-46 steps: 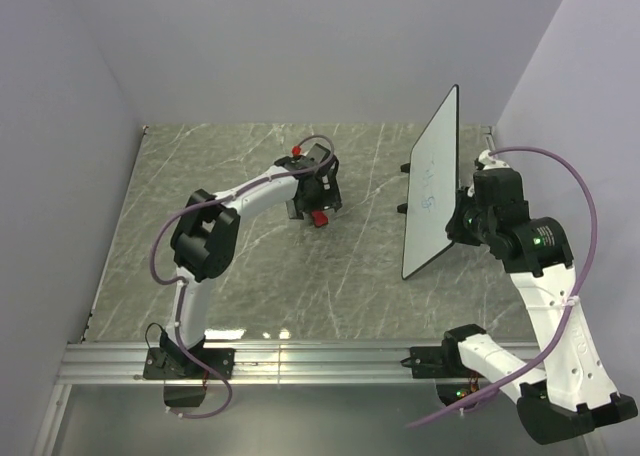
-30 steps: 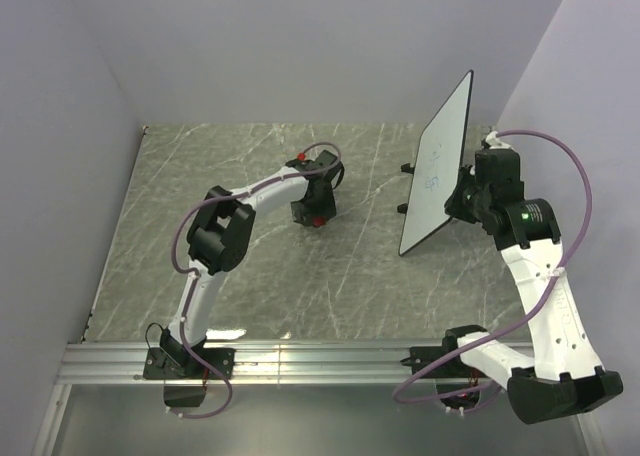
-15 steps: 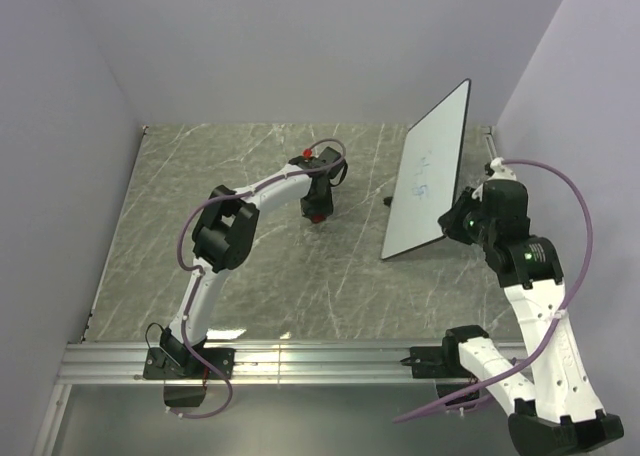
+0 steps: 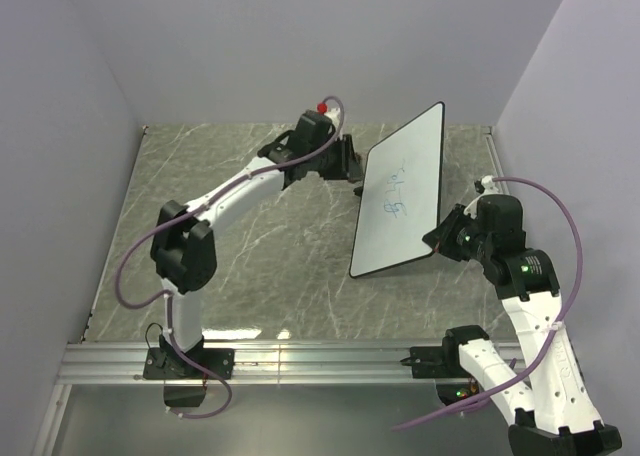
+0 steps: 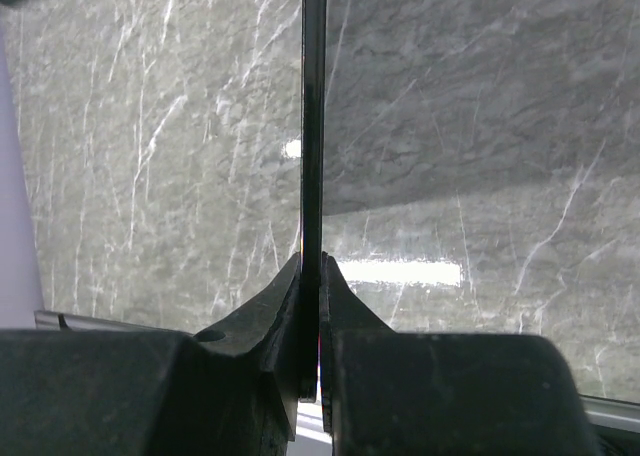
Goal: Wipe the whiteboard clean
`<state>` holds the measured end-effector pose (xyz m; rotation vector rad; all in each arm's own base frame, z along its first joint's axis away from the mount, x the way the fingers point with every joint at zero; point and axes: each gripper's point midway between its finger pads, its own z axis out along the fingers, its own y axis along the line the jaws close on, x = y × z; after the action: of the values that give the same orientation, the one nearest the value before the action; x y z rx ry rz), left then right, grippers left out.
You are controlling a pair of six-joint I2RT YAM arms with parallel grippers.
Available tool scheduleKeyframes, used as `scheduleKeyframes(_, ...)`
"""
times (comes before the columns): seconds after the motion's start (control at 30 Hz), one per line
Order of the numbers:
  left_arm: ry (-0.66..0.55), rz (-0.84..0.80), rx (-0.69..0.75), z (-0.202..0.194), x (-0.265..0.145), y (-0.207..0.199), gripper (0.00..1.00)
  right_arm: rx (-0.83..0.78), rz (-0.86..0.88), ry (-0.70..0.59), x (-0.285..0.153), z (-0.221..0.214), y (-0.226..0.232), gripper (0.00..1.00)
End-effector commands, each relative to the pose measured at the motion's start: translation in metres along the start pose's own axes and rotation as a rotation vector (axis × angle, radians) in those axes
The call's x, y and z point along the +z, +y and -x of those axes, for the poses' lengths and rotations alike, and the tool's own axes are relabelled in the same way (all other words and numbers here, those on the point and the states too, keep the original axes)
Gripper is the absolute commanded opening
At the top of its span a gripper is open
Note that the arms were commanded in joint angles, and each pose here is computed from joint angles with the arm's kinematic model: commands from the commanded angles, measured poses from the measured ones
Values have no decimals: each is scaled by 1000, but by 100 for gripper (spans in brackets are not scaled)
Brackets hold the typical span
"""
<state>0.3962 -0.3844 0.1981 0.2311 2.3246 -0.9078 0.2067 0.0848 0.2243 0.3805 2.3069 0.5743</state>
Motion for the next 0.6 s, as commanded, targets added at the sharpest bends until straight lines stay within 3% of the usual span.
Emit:
scheduleKeyframes(0.0,-79,-316,119,31,-39,-81,0,-39,-2,113,-2,-26,-6,0)
scheduleKeyframes(0.17,28,-465,243,-10,-30,-136,0,-28,-17,115,1,-29,-10,0)
scheduleKeyframes(0.37,169,-457,246,-72,-1,-144,0,-6,8,101,2,-21,-1,0)
scheduleKeyframes(0.57,221,-399,259,-97,3,-129,0,-6,22,97,-1,-17,4,0)
